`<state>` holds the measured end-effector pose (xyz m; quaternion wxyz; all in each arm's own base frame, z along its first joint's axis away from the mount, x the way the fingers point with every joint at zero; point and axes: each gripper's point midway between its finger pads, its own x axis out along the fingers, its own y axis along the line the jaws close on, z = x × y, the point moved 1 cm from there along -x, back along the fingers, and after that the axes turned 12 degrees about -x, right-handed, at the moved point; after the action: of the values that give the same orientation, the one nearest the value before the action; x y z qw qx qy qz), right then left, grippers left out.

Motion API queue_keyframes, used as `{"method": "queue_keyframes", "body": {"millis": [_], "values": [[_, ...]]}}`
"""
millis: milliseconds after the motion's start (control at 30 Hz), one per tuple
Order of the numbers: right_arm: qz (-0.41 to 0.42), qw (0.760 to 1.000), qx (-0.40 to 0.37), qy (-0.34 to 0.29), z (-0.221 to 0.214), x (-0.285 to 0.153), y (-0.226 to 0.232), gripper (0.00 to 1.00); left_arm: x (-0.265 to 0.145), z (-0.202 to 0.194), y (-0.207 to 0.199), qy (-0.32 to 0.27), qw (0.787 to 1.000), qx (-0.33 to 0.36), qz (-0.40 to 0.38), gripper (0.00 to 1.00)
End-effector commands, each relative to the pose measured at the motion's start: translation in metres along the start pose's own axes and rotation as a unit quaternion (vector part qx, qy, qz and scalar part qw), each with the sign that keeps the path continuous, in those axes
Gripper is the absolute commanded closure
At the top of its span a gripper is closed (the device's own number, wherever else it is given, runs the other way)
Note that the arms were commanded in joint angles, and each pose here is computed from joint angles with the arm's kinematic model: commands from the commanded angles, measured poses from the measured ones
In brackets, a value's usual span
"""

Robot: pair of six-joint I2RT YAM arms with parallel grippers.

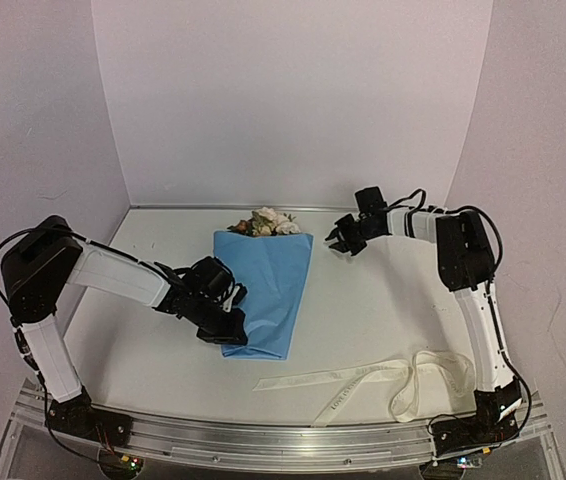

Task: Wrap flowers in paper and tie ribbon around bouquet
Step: Press the fold line on the folded wrapping paper, then press the fold line of the folded wrapping paper.

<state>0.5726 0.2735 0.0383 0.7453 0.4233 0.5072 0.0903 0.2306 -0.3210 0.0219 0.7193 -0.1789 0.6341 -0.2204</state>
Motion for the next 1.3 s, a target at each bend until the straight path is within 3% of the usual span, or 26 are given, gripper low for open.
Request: {"method": "queue_keyframes", "body": {"millis": [0,333,767,1067,1267], "values": [[0.036,0.997,-0.066,0.011,-0.022,-0.083,0.055,0.79,-0.006,0.016,0.001,-0.015,0.999,0.006,0.030,0.95],[0.013,0.988,-0.141,0.063,-0.124,-0.151,0.029,0.77,-0.050,0.037,-0.046,-0.063,0.997,0.018,-0.035,0.87],[-0.027,0.962,-0.243,0.120,-0.229,-0.174,-0.003,0.74,-0.069,0.046,-0.049,-0.102,0.994,0.011,-0.033,0.83],[-0.004,0.944,-0.280,0.177,-0.282,-0.143,0.029,0.74,-0.044,0.019,-0.030,-0.052,0.998,-0.006,-0.046,0.87],[0.031,0.946,-0.259,0.193,-0.307,-0.109,0.048,0.77,-0.030,0.007,-0.013,-0.034,0.999,-0.014,-0.036,0.88]]}}
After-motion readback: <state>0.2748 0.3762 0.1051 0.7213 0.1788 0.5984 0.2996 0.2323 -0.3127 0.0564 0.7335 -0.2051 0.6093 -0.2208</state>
